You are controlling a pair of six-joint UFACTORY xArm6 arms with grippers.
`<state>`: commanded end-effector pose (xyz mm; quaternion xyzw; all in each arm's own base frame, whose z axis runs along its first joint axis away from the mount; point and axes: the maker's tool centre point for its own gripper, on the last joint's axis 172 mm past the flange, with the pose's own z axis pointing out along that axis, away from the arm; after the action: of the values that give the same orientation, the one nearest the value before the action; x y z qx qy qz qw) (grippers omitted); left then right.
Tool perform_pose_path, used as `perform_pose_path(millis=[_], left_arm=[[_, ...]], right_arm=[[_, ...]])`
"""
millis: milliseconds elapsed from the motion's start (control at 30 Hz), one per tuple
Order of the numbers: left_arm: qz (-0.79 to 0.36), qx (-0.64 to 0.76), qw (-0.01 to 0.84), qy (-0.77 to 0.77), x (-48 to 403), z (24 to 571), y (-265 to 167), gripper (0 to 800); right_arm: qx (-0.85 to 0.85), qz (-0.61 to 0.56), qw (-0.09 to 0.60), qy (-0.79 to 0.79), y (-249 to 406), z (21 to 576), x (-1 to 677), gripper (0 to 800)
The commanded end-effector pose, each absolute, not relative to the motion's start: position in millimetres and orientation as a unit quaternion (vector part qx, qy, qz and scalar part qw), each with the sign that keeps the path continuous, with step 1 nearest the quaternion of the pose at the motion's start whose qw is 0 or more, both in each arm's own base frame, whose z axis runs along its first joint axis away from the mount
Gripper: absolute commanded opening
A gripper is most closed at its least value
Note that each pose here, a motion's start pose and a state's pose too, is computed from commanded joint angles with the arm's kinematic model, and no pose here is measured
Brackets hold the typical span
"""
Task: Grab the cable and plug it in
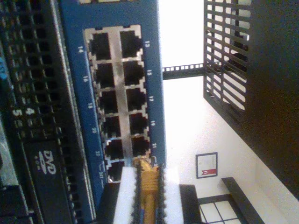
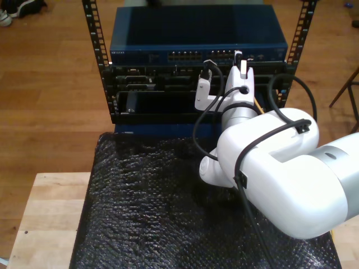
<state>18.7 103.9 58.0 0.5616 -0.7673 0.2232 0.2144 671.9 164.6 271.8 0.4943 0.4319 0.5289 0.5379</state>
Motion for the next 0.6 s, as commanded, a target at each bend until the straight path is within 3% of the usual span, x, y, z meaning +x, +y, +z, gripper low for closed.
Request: perform_pose_path(millis=[600], left_arm=[[0.224, 0.562, 0.214, -0.767, 19.0, 58.0, 103.9, 800]], right_arm=[[0.495, 0.530, 0.542, 0.424, 158.3, 276.9, 675.6, 0]])
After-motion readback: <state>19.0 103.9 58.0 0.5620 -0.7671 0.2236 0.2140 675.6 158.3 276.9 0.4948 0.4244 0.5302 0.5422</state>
